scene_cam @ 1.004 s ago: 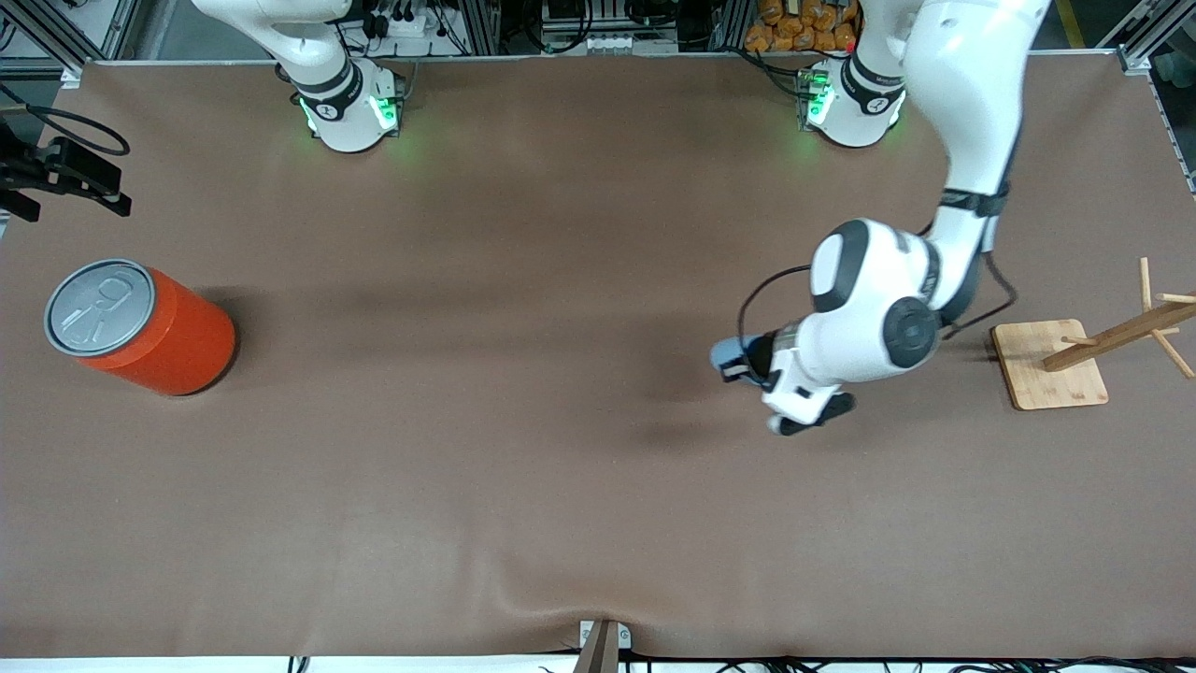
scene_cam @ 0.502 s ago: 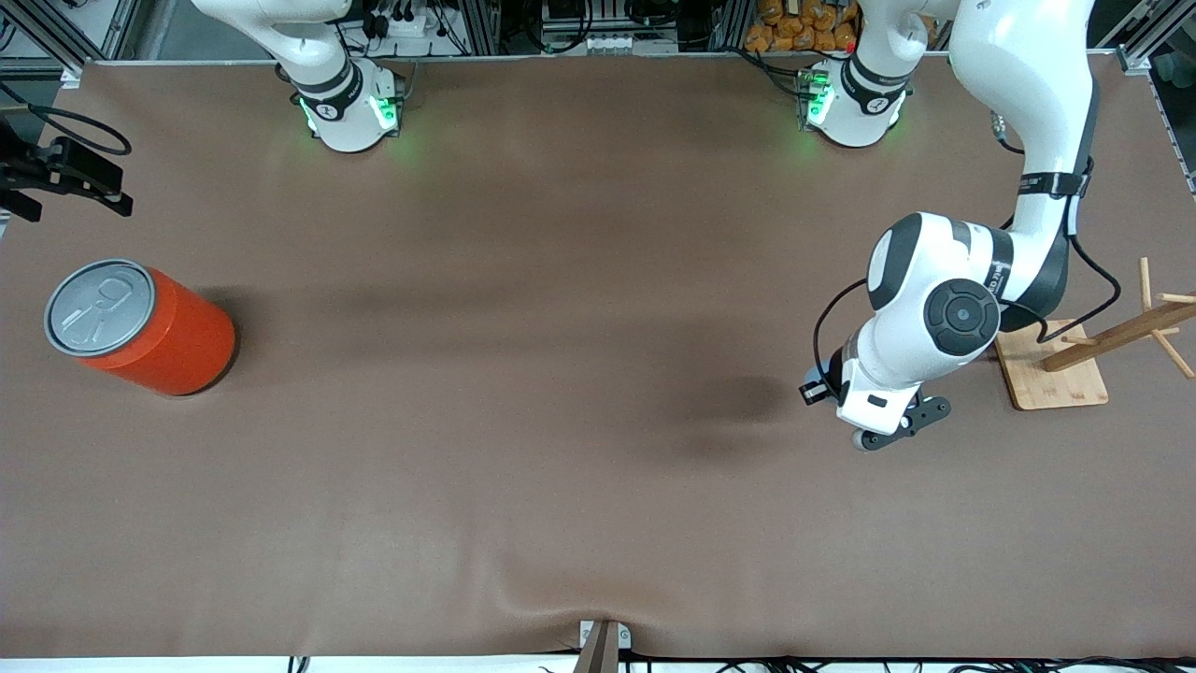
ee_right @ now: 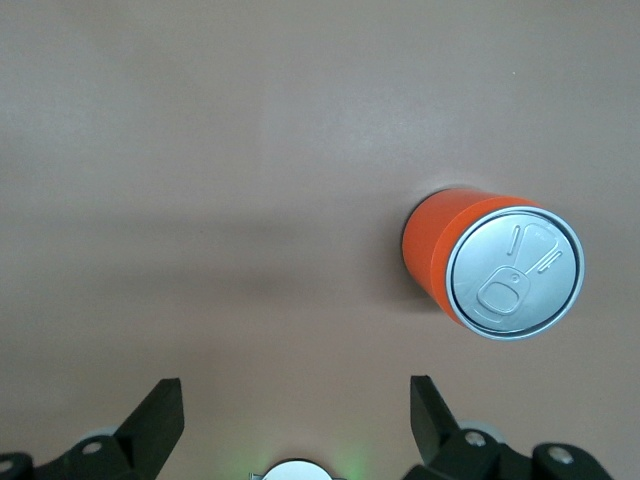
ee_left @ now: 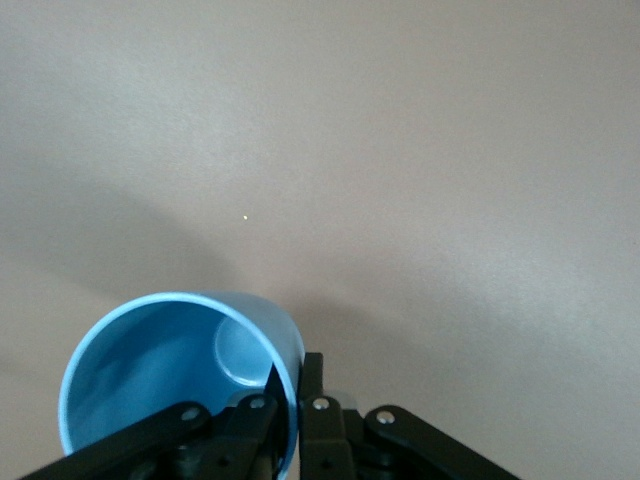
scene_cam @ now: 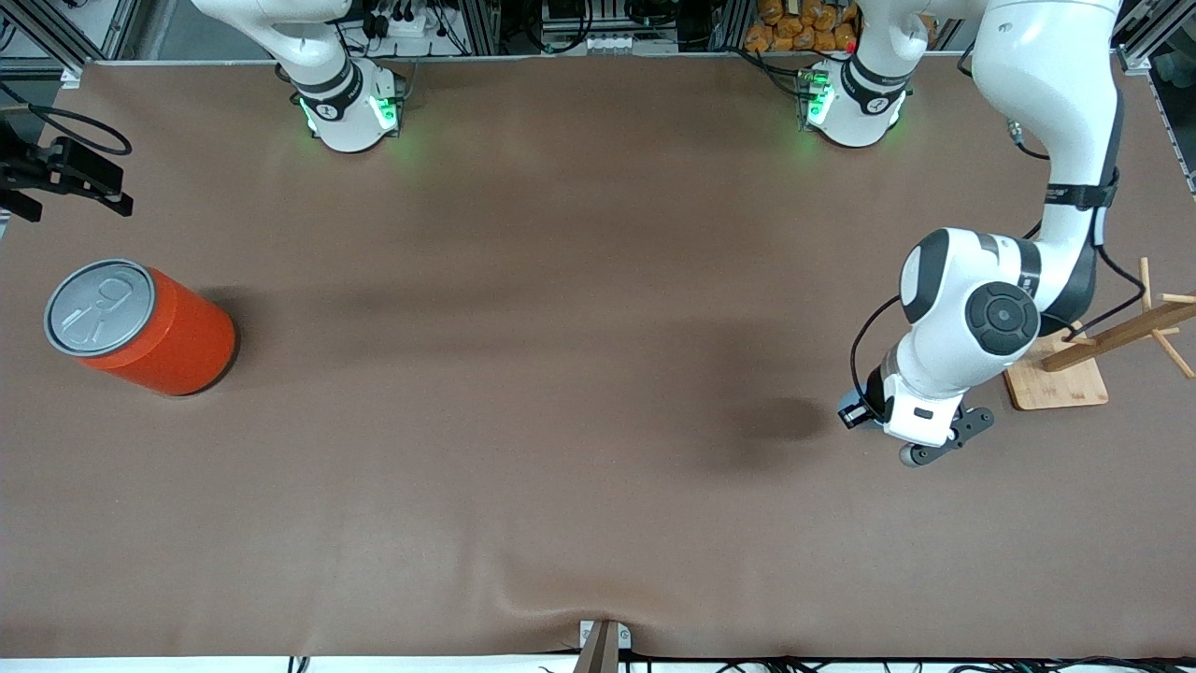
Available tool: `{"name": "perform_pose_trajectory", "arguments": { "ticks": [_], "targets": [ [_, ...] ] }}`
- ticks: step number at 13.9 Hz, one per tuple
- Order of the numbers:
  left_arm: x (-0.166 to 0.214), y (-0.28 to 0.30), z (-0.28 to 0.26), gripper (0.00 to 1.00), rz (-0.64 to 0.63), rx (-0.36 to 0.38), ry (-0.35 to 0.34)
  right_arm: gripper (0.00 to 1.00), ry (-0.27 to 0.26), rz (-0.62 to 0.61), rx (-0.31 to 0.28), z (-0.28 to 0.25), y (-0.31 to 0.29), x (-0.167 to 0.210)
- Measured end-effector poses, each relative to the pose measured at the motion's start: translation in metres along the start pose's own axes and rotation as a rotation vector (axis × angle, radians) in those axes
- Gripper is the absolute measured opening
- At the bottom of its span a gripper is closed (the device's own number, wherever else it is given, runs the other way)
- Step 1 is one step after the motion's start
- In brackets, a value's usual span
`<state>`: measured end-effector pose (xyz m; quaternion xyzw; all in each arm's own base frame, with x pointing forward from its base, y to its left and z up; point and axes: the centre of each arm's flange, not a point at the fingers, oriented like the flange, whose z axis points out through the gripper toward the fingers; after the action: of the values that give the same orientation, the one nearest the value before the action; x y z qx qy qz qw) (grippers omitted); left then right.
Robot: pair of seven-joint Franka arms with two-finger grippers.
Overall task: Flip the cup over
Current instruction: 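Rotate the blue cup upright with the left gripper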
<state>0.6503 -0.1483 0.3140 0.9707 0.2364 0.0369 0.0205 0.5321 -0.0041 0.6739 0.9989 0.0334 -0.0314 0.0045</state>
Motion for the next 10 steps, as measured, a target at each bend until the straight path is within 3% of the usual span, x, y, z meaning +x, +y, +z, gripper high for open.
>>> {"name": "perform_pose_trajectory", "arguments": {
  "ticks": [6, 7, 10],
  "targets": [
    [-0.019, -0.004, 0.04, 0.07, 0.02, 0.011, -0.013, 1.0, 0.0, 0.0, 0.001, 0.0, 0.0, 0.0],
    [-0.021, -0.004, 0.045, 0.12, 0.023, 0.017, -0.02, 1.0, 0.001, -0.001, 0.003, 0.0, 0.0, 0.0],
    [-0.02, -0.004, 0.04, 0.43, 0.027, 0.022, -0.024, 1.0, 0.012, -0.002, 0.007, -0.001, -0.001, 0.002]
  ]
}}
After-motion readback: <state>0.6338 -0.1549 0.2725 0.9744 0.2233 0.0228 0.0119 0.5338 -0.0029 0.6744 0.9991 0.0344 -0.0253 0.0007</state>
